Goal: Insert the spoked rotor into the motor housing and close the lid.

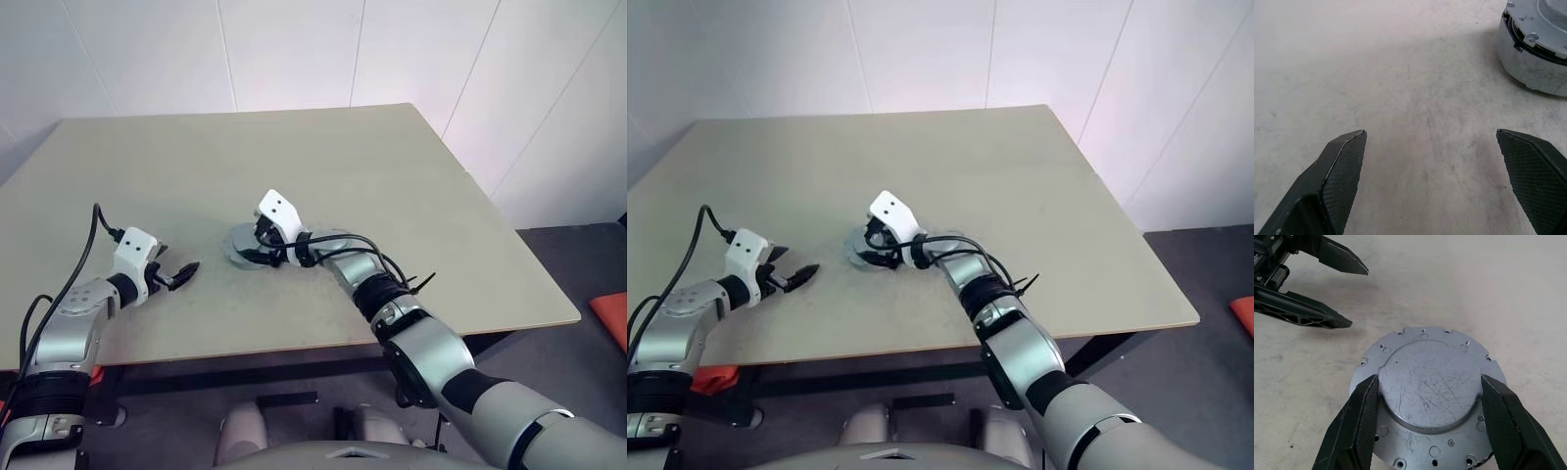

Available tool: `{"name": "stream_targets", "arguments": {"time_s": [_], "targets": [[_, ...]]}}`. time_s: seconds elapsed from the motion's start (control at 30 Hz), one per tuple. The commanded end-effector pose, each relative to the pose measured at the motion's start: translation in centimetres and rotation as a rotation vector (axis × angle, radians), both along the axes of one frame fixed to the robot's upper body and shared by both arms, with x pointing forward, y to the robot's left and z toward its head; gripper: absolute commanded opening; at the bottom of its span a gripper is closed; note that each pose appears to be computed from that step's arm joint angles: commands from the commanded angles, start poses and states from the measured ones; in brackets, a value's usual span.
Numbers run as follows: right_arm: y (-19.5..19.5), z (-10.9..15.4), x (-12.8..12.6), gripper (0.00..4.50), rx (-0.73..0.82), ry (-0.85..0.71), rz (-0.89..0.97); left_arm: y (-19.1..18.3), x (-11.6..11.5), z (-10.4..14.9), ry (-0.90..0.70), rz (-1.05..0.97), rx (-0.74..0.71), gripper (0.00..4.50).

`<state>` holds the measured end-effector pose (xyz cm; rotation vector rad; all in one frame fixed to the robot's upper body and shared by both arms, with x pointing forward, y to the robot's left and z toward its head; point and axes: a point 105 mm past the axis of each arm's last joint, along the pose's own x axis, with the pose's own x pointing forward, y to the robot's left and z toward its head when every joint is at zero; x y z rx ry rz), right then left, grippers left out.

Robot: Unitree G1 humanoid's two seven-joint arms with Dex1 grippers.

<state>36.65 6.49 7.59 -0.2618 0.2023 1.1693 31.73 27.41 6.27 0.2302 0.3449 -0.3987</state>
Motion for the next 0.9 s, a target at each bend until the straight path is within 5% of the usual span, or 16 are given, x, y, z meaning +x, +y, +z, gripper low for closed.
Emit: {"name": "stream_targets", "arguments": {"time_s": [0.03,0.57,0.9], "targets": [[0.6,1.8,0.0,3.07,0.028,-0.047,0.023,0.4,0.1,0.9,-0.035,0.013,-0.005,4.50],[0.2,0.4,0.7,3.07,-0.042,-0.012,-0.047,-0.9,-0.3,0.2,-0.024,-0.008,-0.018,4.50],[-1.2,-2.9,0.5,3.07,-0.232,-0.008,-0.045,-1.1,-0.3,0.4,-0.025,-0.015,-0.021,4.50]]}}
